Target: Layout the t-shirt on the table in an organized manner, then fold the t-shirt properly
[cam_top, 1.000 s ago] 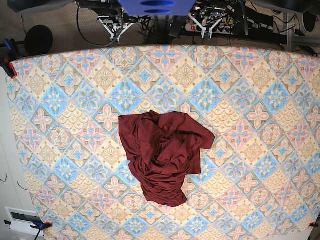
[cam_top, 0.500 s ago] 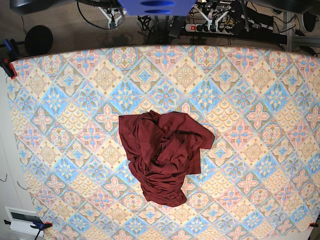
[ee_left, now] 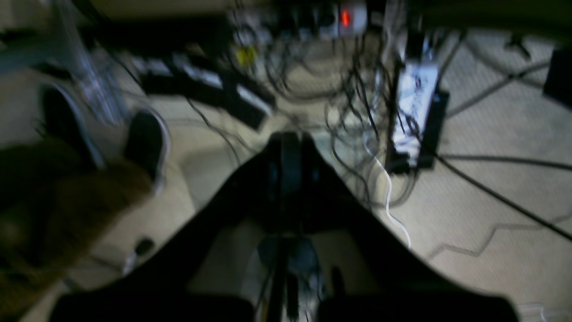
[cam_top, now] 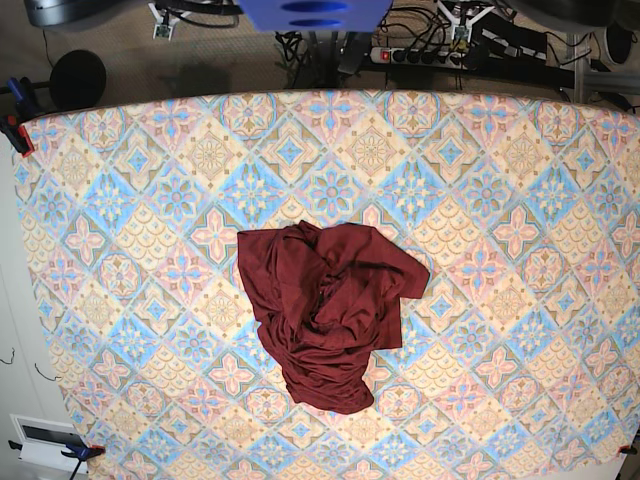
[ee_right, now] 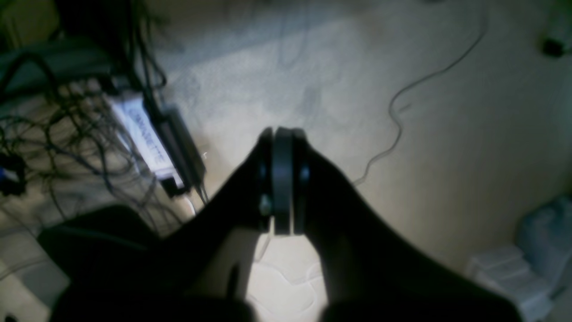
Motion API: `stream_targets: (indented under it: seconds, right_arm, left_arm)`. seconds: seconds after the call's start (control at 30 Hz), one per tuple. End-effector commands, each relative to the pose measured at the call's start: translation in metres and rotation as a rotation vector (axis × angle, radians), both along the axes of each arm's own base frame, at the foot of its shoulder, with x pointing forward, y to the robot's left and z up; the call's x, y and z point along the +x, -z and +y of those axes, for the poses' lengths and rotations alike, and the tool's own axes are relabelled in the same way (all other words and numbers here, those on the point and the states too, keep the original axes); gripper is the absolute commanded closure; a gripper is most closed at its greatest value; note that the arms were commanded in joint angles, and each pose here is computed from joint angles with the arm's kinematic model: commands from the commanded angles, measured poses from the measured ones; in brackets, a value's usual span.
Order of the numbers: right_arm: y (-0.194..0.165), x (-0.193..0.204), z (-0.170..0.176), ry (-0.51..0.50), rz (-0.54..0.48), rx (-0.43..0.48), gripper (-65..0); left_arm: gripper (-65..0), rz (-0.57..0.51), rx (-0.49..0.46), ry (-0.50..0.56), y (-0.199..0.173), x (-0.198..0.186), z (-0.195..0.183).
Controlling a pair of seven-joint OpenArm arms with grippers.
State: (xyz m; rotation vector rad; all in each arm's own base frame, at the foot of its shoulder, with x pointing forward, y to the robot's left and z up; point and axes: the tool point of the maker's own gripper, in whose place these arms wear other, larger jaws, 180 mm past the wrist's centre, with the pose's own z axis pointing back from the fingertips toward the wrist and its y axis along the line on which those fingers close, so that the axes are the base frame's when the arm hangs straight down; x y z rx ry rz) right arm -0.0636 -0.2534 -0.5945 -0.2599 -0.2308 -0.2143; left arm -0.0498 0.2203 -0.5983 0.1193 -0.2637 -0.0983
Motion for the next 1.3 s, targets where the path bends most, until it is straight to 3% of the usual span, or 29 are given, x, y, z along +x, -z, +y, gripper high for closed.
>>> stream_targets:
  seconds: [0.0, 0.23, 0.4, 0.5, 0.6, 0.7, 0.87, 1.07, 1.27]
  right_arm:
    - [-0.012, -0.001, -0.014, -0.003, -0.029, -0.038, 0.0]
    - [-0.069, 0.017, -0.054, -0.013, -0.108, -0.149, 0.0]
    - [-0.113, 0.047, -0.067, -0.049, -0.218, -0.209, 0.0]
    - [-0.130, 0.058, -0.065, 0.012, -0.280, -0.176, 0.0]
    - [-0.152, 0.064, -0.067, 0.143, -0.349, -0.110, 0.0]
    - [-0.178, 0.084, -0.069, 0.186, -0.423, -0.083, 0.0]
    - [-0.222, 0.114, -0.063, 0.116, -0.521, -0.100, 0.0]
    - [-0.228, 0.126, -0.056, 0.090, -0.551, -0.087, 0.0]
    - [-0.222, 0.182, -0.008, -0.133, -0.598, 0.045, 0.0]
  left_arm:
    - [0.0, -0.024, 0.005, 0.023, -0.011, -0.003, 0.004]
    - [0.0, -0.165, -0.022, 0.105, -0.067, 0.015, -0.007]
    - [0.0, -0.247, -0.040, 0.157, -0.104, 0.030, -0.016]
    - [0.0, -0.292, -0.054, 0.171, -0.124, 0.037, -0.023]
    - [0.0, -0.353, -0.075, 0.218, -0.153, 0.051, -0.032]
    - [0.0, -0.421, -0.095, 0.235, -0.178, 0.068, -0.043]
    - [0.0, -0.514, -0.118, 0.249, -0.208, 0.091, -0.056]
    - [0.0, -0.592, -0.129, 0.264, -0.230, 0.112, -0.064]
    - [0.0, -0.651, -0.121, 0.269, -0.238, 0.138, -0.066]
